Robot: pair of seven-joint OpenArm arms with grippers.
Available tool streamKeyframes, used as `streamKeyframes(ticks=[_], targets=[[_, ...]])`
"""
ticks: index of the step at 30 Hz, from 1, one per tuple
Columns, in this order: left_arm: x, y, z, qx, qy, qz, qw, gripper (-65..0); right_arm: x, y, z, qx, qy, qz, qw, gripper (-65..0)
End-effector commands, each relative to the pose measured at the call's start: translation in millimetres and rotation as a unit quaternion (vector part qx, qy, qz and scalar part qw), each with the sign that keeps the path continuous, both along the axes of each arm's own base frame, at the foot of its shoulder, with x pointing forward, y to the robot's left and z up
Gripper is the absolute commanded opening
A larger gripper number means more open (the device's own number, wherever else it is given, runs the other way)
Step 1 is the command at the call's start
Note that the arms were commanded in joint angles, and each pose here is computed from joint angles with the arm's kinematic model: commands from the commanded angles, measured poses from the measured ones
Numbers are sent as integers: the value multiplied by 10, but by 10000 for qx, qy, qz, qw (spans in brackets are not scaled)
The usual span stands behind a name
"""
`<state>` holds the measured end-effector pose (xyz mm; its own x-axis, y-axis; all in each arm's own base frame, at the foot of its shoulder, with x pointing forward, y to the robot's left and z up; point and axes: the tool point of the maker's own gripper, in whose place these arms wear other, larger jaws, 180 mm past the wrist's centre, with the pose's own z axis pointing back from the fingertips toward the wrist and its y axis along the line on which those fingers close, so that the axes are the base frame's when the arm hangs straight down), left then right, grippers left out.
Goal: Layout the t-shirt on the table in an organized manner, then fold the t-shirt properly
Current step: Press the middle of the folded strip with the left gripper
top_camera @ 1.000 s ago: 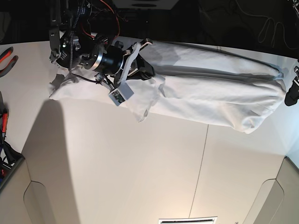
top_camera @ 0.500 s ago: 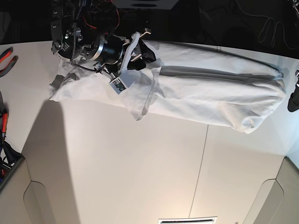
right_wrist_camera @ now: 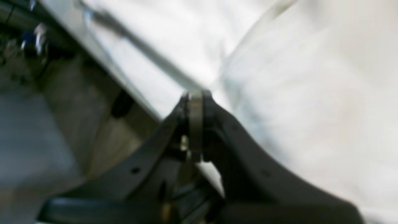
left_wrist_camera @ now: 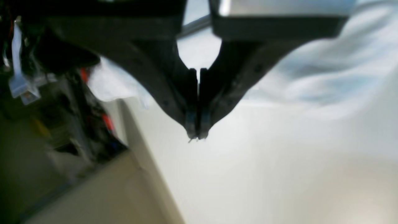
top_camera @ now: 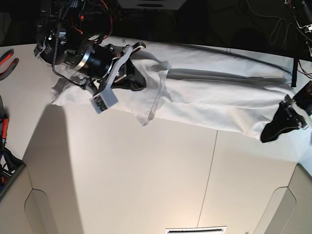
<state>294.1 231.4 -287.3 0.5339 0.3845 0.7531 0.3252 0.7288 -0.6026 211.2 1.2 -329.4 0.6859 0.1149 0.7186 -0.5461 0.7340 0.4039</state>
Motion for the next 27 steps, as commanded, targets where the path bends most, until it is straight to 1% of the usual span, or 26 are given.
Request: streamKeyframes(ticks=[1, 3, 5, 10, 12, 16, 19, 23, 25, 27], targets=[[22, -171, 44, -87, -107, -253, 9996, -650, 89, -40, 160, 168, -256, -164, 9994, -650], [-27, -577, -107, -298, 99, -740, 9968, -650, 145, -182, 216, 204, -333, -397, 9984, -650], [-100, -984, -216, -556, 257, -1176, 9912, -650, 169, -308, 225, 266, -319, -611, 9973, -650], [-339, -1865, -338, -1134, 528, -2077, 9702, -650, 88, -619, 144, 342, -105, -1155, 9927, -650], [-421, -2139, -367, -1158, 594, -2401, 9620, -650, 61, -762, 113, 329, -56, -1372, 9900, -650], [-517, -2567, -410, -907, 607, -3001, 9476, -650, 89, -1016, 48, 350, -45, -1793, 9832, -650], [-514, -2781, -455, -750, 568, -3221, 9420, -650, 87, -1072, -118, 427, 166, -1914, 9804, -650], [-456, -2972, -624, -575, 673, -3266, 9410, -650, 78, -1034, -425, 732, 643, -1964, 9757, -650], [-407, -3028, -747, -535, 799, -3181, 9432, -650, 94, -1014, -566, 876, 844, -1996, 9723, -650], [-336, -3039, -897, -432, 903, -3032, 9477, -650, 105, -1007, -709, 952, 1056, -2036, 9687, -650]])
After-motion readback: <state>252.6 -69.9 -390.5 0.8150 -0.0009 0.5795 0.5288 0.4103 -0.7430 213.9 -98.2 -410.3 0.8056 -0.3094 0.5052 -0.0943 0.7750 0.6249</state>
